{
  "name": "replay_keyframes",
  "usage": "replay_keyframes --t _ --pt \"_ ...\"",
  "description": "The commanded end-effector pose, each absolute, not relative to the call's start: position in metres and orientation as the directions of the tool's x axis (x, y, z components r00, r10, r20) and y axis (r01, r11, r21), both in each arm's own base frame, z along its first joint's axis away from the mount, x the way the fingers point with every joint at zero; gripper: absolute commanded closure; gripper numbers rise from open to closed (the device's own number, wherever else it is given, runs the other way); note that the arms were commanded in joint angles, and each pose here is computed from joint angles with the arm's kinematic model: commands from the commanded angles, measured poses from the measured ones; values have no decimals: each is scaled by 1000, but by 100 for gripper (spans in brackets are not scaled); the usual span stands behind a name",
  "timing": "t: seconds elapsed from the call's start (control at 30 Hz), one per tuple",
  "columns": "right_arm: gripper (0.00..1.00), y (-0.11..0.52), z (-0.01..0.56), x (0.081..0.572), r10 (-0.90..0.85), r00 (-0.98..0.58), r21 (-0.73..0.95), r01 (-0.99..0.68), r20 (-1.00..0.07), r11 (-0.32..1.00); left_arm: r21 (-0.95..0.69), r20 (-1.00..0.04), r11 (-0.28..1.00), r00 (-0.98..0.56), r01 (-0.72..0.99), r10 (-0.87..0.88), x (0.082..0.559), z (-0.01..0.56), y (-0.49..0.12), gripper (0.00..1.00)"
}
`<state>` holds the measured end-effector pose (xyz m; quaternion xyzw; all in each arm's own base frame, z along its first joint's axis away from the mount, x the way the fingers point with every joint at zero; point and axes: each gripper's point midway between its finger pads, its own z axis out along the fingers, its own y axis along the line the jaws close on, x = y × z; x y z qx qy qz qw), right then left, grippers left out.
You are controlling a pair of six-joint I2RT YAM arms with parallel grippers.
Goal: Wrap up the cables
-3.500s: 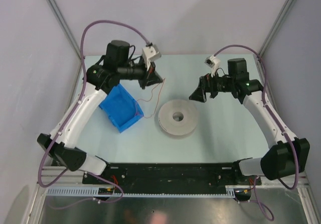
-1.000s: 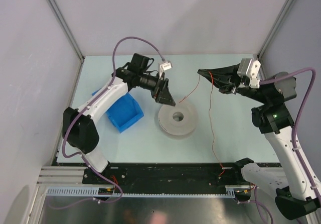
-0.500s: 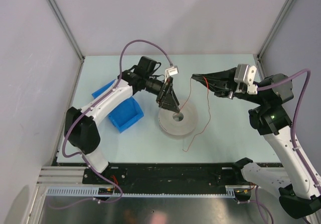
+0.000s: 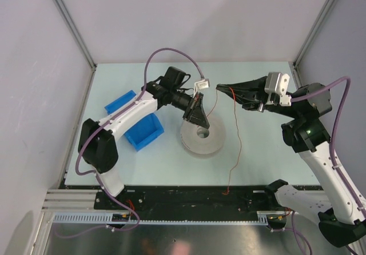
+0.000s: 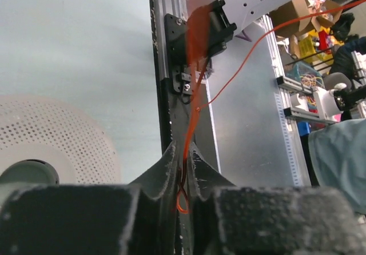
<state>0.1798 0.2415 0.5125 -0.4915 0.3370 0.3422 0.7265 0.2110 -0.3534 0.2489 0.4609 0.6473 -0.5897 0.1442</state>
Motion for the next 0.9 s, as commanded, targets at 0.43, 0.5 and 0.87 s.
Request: replay_keyframes --t 0.43,0.5,0.87 --pt "33 257 378 336 -126 170 -208 -881 -977 425 -541 -691 630 -722 558 46 337 248 -200 100" --pt "21 246 337 346 -230 69 -167 -883 -971 439 -525 -693 689 -721 500 -5 347 246 -175 100" --pt "17 117 172 312 -336 -718 321 -611 -610 724 -469 -736 740 -676 482 -27 355 250 -141 93"
